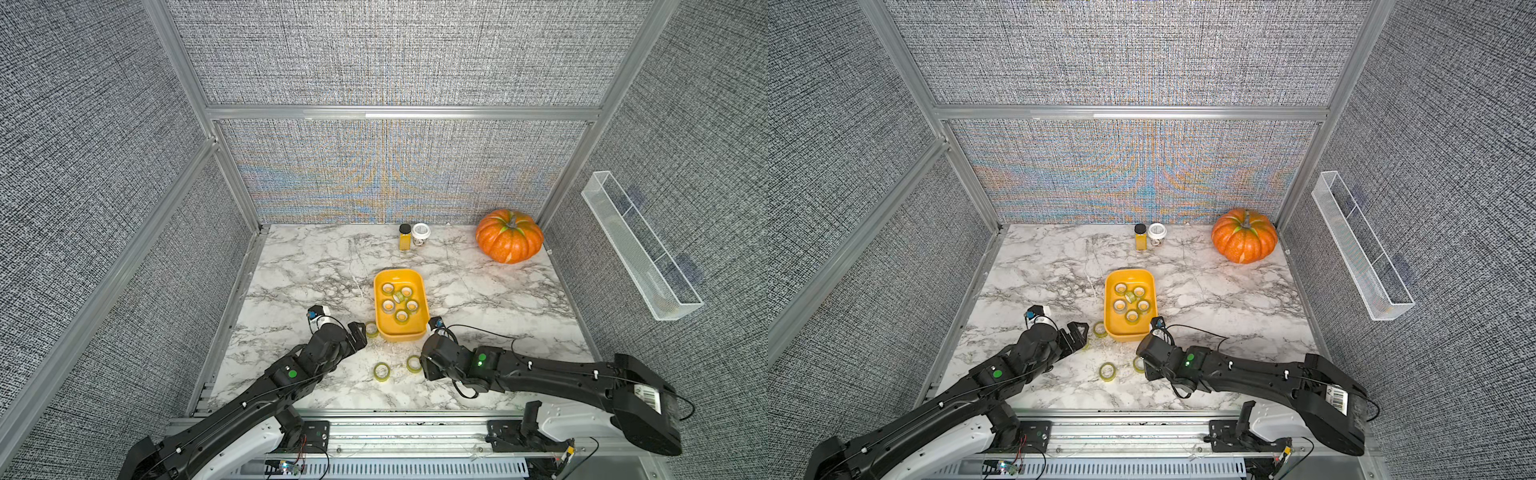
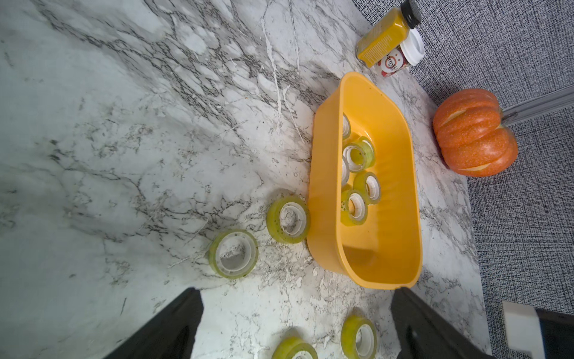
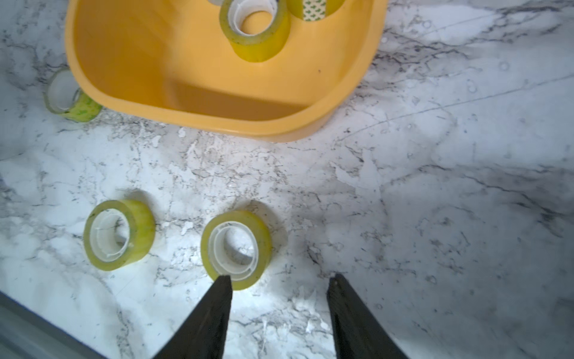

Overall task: Put the transparent tape into the storage box
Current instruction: Pick up the tape at the center of the board.

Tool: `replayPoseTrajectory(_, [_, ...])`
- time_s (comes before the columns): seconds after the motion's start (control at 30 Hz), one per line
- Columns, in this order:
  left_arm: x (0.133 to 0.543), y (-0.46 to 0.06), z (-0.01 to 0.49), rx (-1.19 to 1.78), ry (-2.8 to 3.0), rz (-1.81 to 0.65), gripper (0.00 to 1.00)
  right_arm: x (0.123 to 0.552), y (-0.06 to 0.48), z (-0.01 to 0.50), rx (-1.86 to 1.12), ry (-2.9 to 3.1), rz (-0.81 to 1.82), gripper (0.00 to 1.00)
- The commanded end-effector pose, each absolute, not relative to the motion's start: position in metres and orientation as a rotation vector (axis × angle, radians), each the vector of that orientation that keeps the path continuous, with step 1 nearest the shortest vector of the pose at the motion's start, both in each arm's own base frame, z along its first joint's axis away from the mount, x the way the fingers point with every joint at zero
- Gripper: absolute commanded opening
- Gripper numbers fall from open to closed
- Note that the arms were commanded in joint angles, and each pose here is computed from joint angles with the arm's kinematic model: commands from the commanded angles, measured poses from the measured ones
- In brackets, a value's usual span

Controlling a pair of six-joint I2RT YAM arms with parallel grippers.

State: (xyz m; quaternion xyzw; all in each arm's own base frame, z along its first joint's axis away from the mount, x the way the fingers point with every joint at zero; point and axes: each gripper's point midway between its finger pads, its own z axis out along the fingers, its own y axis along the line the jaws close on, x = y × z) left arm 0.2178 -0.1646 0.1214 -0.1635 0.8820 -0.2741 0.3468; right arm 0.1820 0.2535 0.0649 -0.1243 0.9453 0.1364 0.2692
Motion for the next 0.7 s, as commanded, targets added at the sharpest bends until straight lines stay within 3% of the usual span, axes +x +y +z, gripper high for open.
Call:
replayPoseTrajectory(0.0, [0.219,-0.168,0.126,-0.407,2.277,-0.733,1.0,0.176,0.276,0.064,-0.446,2.548,0.439,0.53])
replayPoseTrajectory(0.5, [0.215,-0.159,0.128,-0.408,2.255,-0.718,1.0,0.186,0.298,0.026,-0.557,2.617,0.23,0.42])
replayPoseTrajectory(0.67, [0.216,-0.16,0.126,-0.398,2.273,-0.703,1.0,0.188,0.289,0.017,-0.558,2.628,0.139,0.31])
